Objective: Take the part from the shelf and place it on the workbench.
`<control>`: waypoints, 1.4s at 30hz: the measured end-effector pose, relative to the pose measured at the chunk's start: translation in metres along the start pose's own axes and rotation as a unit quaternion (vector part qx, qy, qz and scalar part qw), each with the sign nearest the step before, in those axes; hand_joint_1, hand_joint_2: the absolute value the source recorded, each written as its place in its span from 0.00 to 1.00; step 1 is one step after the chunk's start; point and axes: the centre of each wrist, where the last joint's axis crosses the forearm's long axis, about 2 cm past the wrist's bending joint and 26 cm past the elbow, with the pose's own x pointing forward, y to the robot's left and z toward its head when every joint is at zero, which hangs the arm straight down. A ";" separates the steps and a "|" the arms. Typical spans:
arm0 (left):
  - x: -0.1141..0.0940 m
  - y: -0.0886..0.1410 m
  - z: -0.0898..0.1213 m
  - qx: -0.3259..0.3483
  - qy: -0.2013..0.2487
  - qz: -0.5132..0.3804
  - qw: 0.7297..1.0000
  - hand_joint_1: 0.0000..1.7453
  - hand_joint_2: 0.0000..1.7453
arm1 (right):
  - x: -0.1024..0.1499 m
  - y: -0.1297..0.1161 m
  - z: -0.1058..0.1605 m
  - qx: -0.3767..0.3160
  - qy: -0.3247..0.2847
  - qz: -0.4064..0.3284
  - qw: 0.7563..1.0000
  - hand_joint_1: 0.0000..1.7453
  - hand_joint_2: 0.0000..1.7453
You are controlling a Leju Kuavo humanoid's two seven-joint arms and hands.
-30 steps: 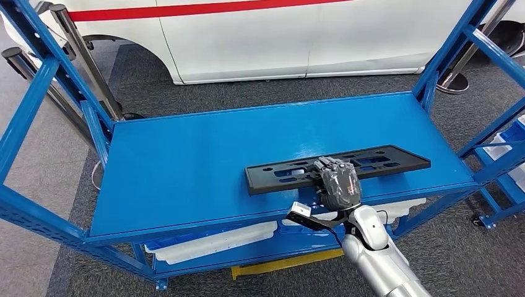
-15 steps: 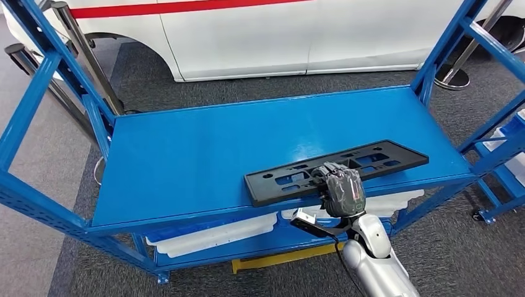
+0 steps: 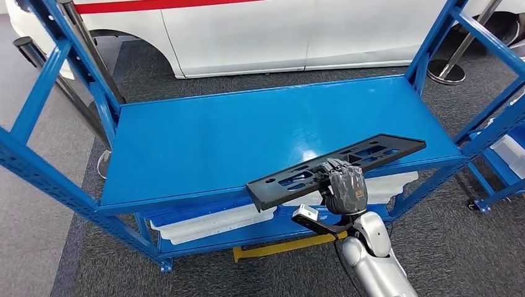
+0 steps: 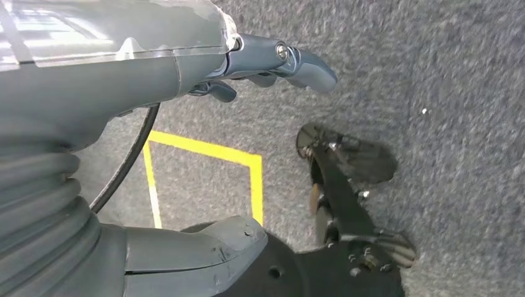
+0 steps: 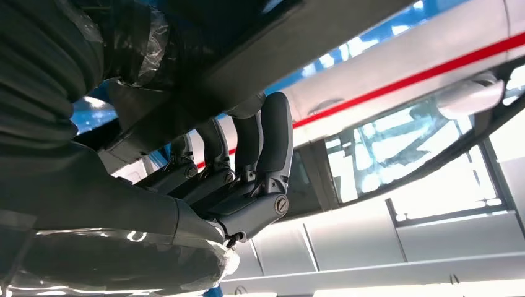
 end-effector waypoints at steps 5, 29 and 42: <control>-0.001 0.000 0.000 0.000 0.000 -0.004 1.000 0.00 1.00 | 0.002 -0.001 0.002 -0.006 0.000 -0.003 1.000 1.00 1.00; 0.000 0.000 0.000 0.000 -0.004 -0.006 1.000 0.00 1.00 | 0.008 -0.008 0.000 -0.044 0.015 -0.025 0.999 1.00 1.00; -0.001 0.003 0.000 0.004 -0.010 0.002 1.000 0.00 1.00 | -0.001 -0.012 -0.007 -0.022 0.070 -0.096 0.993 1.00 1.00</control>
